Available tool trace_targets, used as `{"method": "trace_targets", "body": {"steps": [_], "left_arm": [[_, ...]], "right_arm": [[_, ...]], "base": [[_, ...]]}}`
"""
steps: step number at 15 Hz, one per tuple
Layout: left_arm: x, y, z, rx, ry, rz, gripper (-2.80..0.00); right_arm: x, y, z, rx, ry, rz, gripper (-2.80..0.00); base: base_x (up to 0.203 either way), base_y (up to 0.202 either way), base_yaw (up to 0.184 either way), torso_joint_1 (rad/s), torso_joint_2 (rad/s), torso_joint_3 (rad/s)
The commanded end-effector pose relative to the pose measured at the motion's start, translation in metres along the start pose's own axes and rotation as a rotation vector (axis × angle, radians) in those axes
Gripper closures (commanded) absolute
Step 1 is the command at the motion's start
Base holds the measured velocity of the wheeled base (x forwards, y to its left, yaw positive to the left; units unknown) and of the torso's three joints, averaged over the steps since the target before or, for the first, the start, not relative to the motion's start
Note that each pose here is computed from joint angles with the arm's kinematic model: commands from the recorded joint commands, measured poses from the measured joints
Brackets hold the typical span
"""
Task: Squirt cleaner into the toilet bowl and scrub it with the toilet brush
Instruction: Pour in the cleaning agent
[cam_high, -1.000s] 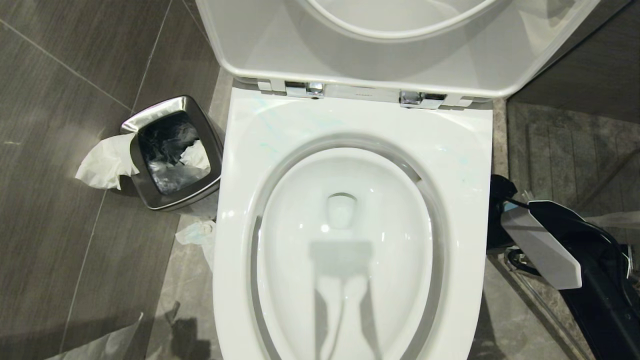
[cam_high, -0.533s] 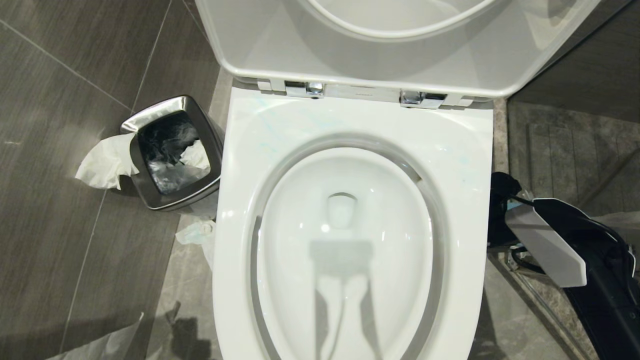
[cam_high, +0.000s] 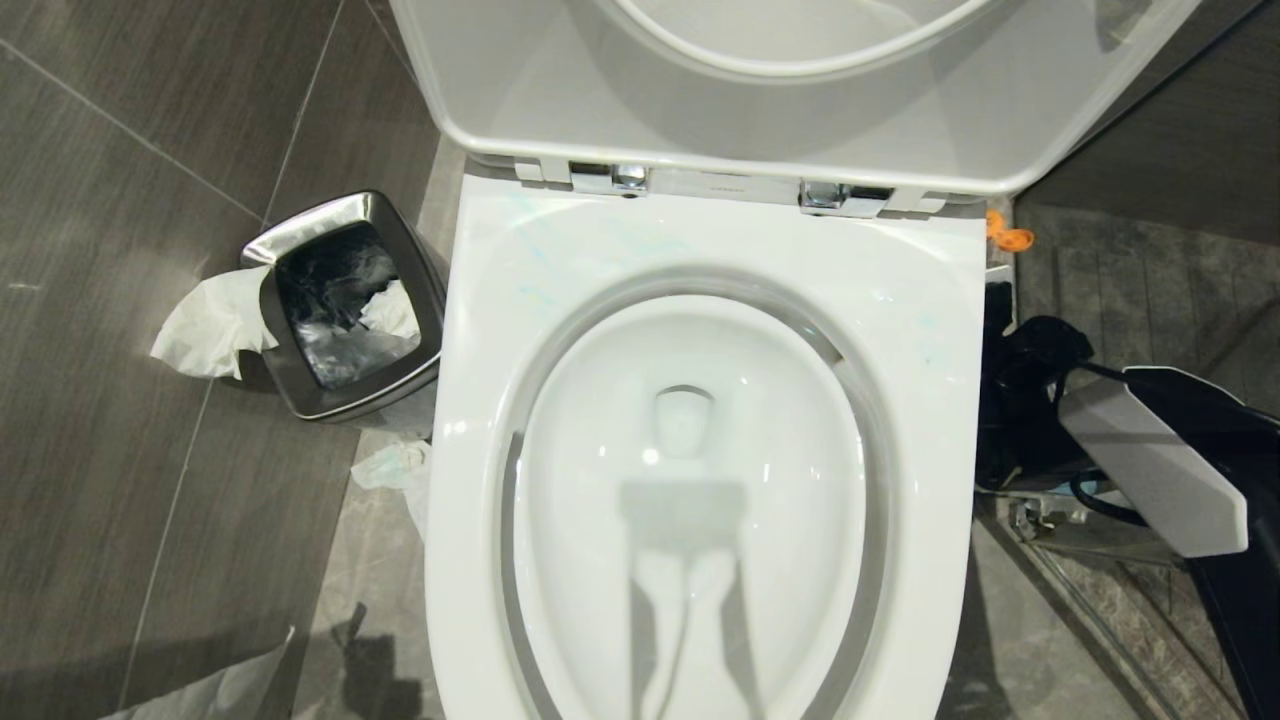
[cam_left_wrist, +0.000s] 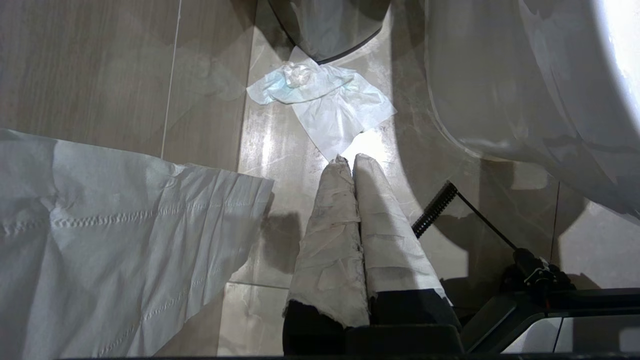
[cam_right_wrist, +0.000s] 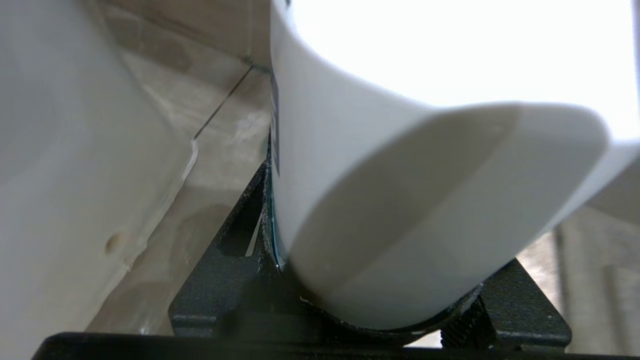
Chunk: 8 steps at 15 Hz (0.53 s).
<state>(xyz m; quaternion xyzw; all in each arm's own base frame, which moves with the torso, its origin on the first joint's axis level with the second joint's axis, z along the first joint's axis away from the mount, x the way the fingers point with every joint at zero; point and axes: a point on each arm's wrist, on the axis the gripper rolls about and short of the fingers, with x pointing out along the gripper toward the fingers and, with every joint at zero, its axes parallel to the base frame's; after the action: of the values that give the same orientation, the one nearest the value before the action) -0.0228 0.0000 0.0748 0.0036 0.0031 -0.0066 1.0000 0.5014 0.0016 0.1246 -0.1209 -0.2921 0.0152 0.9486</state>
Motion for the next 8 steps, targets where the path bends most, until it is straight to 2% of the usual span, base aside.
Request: {"method": "trace_targets", "body": {"steps": [1, 8], "left_arm": [[0.0, 0.0, 0.0, 0.0, 0.002, -0.001, 0.0], [0.0, 0.0, 0.0, 0.0, 0.003, -0.001, 0.0]], "right_arm": [[0.003, -0.009, 0.031, -0.006, -0.035, -0.01, 0.0], [-0.027, -0.023, 0.105, 0.023, 0.027, 0.002, 0.0]], "base": [[0.0, 0.0, 0.0, 0.0, 0.0, 0.0], [0.0, 0.0, 0.0, 0.0, 0.0, 0.0]]}}
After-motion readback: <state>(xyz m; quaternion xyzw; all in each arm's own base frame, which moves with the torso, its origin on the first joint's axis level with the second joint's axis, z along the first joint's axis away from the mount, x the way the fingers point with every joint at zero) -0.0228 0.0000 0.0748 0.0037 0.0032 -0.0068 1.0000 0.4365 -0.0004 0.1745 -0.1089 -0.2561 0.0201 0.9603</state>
